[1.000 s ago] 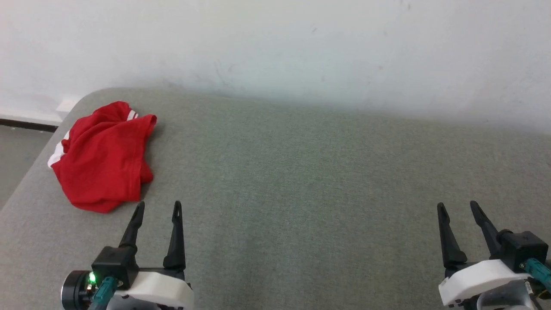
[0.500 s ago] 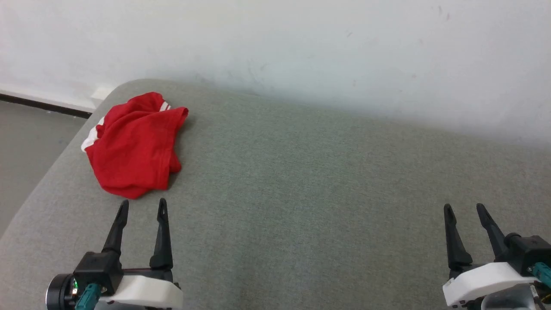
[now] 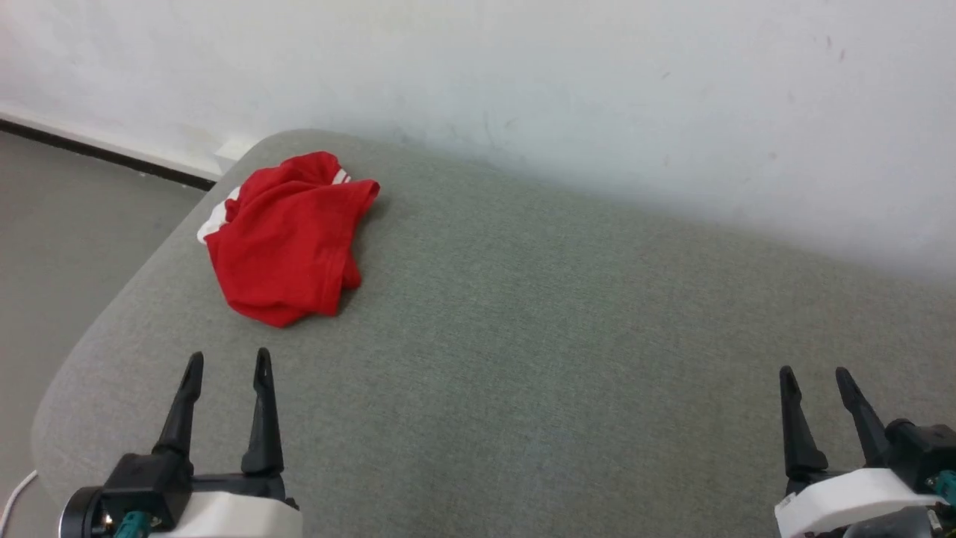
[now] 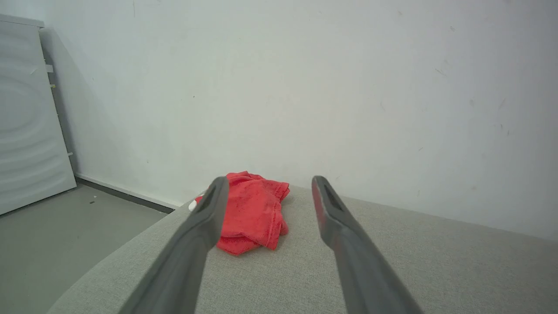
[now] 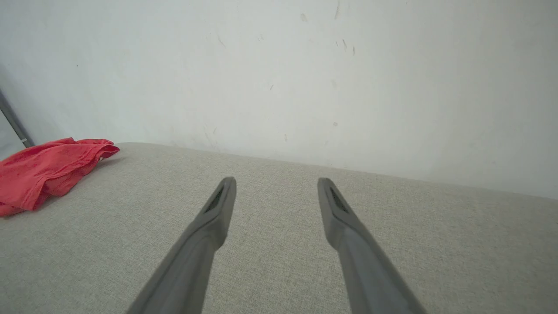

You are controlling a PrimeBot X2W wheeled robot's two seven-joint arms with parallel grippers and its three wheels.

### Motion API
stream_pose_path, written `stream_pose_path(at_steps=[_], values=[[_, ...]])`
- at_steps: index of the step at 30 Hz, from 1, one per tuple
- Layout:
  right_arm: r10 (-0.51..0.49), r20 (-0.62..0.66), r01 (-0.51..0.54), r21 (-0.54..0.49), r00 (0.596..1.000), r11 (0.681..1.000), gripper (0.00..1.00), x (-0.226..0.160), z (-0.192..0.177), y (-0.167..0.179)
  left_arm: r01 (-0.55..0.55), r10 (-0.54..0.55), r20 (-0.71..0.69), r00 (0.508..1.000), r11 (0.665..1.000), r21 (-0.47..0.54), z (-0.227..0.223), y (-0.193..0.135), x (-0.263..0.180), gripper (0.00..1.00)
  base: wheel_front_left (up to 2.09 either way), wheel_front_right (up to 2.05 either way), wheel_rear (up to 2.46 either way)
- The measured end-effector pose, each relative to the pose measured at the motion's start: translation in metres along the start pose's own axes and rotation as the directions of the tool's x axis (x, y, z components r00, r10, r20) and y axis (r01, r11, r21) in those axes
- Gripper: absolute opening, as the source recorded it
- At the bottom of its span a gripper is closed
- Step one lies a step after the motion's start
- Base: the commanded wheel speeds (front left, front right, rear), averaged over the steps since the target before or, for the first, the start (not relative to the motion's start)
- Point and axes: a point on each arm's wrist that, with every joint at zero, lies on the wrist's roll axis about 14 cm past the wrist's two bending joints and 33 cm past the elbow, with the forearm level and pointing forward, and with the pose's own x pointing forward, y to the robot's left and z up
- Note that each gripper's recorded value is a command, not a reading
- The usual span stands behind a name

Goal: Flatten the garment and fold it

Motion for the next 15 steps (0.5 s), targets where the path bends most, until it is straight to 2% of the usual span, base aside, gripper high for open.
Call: stream_pose_path(at_steps=[15], values=[[0.037, 0.012, -0.037, 0.021, 0.999, 0.999, 1.0, 0.01, -0.002, 0.013, -0.045, 0.046, 0.026, 0.999, 0.998, -0.043, 0.006, 0.021, -0.021, 1.0, 0.0, 0.0, 0.0]])
